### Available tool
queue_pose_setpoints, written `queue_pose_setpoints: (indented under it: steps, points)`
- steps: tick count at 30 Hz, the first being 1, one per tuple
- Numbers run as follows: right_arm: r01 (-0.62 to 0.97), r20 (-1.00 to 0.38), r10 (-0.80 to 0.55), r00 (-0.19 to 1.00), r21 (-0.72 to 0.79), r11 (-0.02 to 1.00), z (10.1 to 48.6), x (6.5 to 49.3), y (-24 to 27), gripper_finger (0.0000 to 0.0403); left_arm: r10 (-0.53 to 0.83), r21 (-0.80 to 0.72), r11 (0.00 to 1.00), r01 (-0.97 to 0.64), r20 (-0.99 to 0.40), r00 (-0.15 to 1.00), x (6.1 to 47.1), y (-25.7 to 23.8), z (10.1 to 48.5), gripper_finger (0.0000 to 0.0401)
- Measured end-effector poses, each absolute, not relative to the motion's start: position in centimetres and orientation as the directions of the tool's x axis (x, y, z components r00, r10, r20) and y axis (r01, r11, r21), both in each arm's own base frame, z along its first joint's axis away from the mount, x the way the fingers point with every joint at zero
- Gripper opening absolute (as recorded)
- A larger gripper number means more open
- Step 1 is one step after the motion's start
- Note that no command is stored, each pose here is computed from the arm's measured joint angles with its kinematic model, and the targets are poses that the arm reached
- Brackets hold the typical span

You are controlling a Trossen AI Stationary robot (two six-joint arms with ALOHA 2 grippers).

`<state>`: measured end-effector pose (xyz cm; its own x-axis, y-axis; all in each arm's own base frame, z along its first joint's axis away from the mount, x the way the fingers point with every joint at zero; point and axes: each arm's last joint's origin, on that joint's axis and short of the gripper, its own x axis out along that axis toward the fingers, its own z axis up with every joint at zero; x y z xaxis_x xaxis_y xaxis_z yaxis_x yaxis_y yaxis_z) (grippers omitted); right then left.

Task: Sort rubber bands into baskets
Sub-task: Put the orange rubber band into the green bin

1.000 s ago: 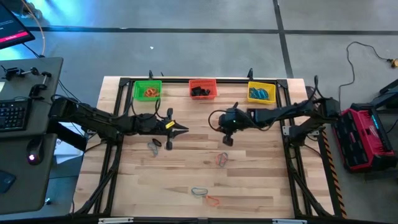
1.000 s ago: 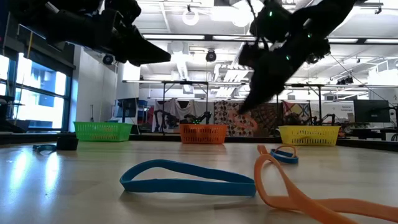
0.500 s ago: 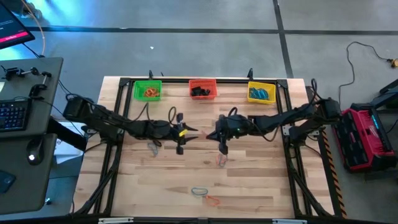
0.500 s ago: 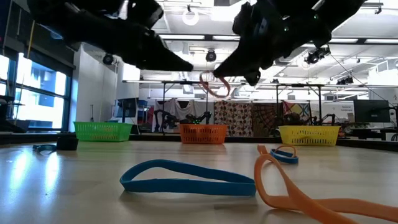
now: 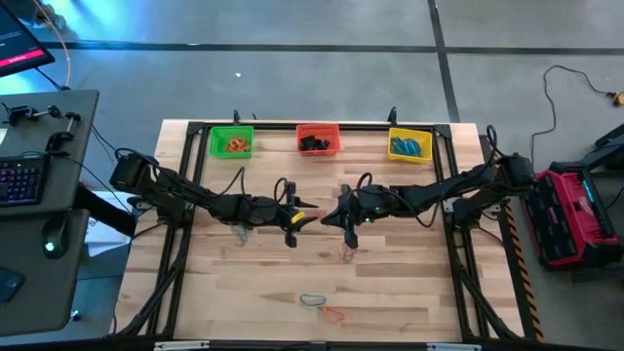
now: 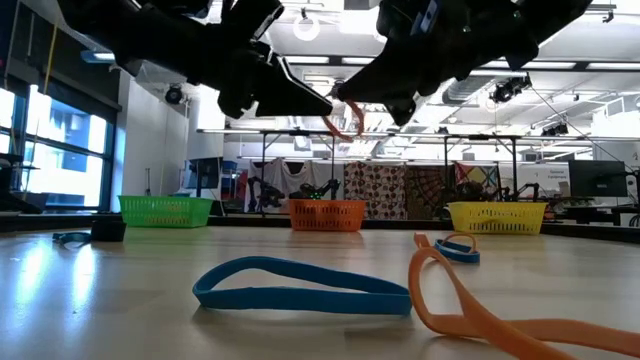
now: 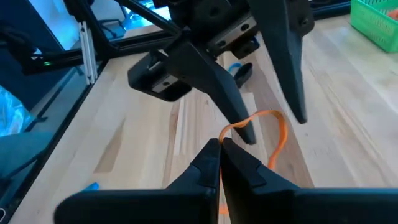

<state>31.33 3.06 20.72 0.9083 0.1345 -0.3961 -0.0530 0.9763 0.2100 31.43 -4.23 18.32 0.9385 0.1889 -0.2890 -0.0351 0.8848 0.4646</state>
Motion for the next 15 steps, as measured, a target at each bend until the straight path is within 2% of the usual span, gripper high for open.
queue_pose_setpoints:
  steps: [6,15]
  points:
    - [-0.069,-0.366,0.152,0.918,0.230,0.971,21.02,31.43,3.12,0.0000,0.226,0.477,0.877,-0.067,-0.286,0.931,31.41,-4.13,18.33,0.0115]
    - [-0.081,-0.368,0.167,0.915,0.239,0.968,21.00,31.42,3.16,0.0000,0.196,0.505,0.862,-0.034,-0.271,0.942,31.32,-5.07,18.47,0.0007]
